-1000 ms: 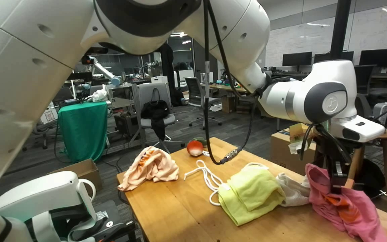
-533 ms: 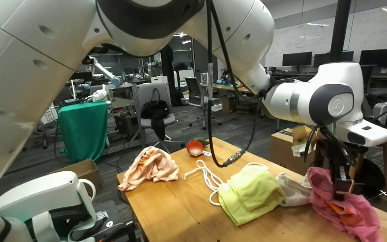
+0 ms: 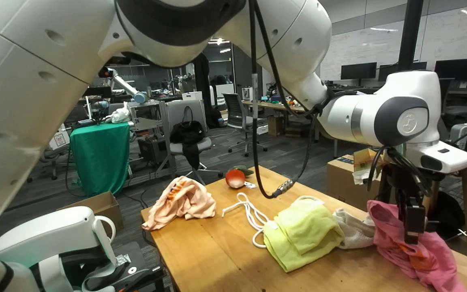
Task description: Move the white rope to the right, move the radish to the left, move the peach shirt to the left, move the pink shirt to the right, move the yellow towel to the right, move the white towel forwards
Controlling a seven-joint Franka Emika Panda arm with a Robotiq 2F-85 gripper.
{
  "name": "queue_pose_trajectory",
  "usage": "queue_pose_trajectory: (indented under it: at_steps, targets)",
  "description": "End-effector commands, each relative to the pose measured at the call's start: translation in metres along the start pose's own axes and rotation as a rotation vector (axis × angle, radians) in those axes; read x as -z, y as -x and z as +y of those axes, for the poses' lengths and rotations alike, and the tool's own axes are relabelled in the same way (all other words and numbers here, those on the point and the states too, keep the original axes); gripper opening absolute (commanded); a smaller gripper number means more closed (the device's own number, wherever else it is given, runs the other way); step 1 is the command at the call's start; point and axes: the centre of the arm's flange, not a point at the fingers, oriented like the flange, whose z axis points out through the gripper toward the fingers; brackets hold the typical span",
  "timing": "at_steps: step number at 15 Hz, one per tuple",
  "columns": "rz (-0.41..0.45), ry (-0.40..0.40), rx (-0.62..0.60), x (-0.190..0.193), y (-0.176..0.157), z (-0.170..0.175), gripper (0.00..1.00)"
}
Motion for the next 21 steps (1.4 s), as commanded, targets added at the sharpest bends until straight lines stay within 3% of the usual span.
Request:
queue_pose_trajectory:
  at_steps: [1, 10, 14, 21]
  targets:
    - [0.007, -0.002, 0.068, 0.037, 0.012, -0.001, 1.0]
    - [0.026, 0.03, 0.235, 0.097, 0.075, 0.018, 1.0]
    - [-0.009, 0.08, 0.332, 0.094, 0.119, 0.039, 1.0]
    - [-0.127, 0.165, 0.702, 0.059, 0.221, 0.051, 1.0]
